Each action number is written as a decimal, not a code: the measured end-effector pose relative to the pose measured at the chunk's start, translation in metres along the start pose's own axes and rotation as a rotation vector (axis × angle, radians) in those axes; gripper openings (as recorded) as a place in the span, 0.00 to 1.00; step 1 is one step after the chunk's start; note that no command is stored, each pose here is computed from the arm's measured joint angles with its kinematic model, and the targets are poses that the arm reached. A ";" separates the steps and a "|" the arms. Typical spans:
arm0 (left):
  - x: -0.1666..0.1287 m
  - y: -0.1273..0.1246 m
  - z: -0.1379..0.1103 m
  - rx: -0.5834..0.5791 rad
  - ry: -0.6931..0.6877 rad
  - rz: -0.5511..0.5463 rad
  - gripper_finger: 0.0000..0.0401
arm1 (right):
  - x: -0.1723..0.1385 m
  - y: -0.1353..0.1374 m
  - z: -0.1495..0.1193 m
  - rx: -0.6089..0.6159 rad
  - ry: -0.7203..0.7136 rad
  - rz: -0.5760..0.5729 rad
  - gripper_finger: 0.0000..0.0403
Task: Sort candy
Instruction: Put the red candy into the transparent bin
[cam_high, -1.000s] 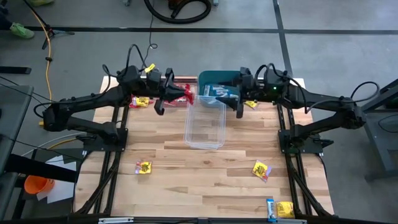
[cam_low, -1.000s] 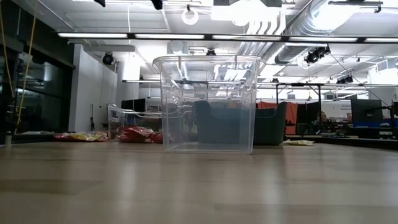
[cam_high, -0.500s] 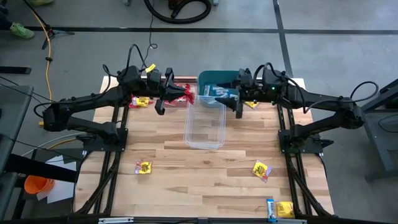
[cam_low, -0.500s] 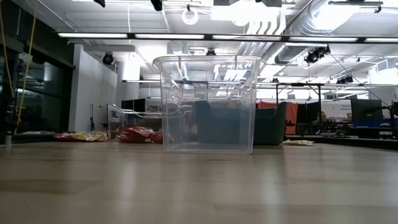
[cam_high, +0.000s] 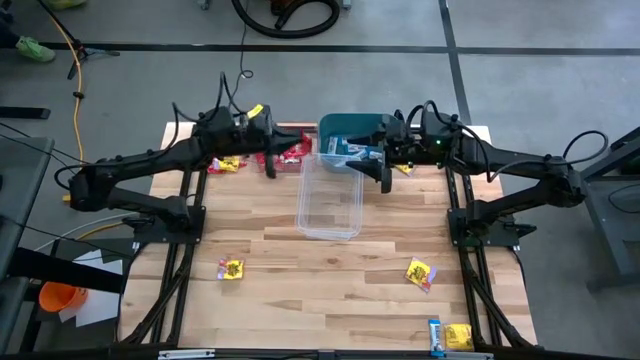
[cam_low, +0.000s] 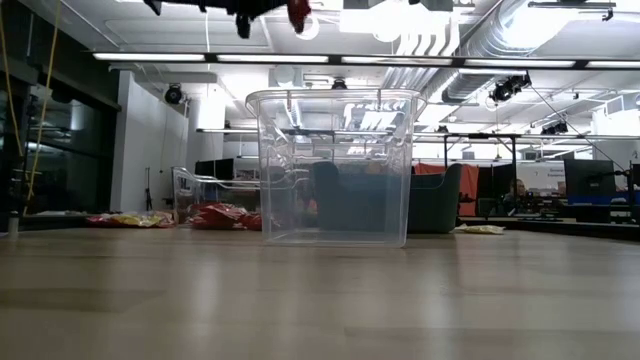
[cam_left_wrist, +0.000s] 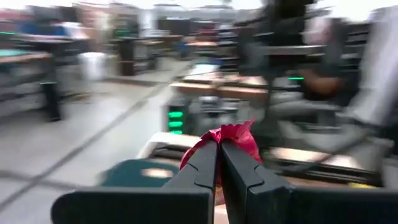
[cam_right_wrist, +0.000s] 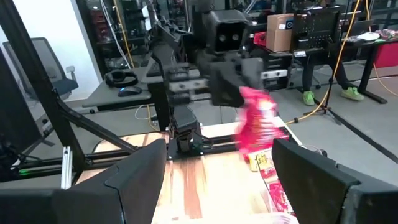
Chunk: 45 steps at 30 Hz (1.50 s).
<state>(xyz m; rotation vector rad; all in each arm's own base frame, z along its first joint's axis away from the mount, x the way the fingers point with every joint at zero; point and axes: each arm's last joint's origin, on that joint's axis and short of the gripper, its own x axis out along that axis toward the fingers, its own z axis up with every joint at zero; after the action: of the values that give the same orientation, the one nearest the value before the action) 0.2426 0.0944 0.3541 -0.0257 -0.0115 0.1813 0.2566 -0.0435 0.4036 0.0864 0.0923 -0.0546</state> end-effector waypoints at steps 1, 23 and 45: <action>0.000 0.003 -0.001 0.007 0.002 0.064 0.00 | 0.000 0.000 0.000 0.000 0.000 -0.003 0.72; -0.006 0.118 -0.124 -0.335 0.820 0.693 0.06 | 0.000 0.000 0.000 0.038 0.004 -0.009 0.72; -0.070 0.078 -0.031 -0.311 0.778 0.892 0.56 | 0.000 0.000 -0.003 0.018 0.025 -0.011 0.72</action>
<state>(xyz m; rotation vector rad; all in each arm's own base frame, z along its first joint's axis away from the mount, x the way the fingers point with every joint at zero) 0.1603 0.1579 0.3207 -0.4137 0.7593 1.0499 0.2565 -0.0438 0.4010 0.1042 0.1169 -0.0654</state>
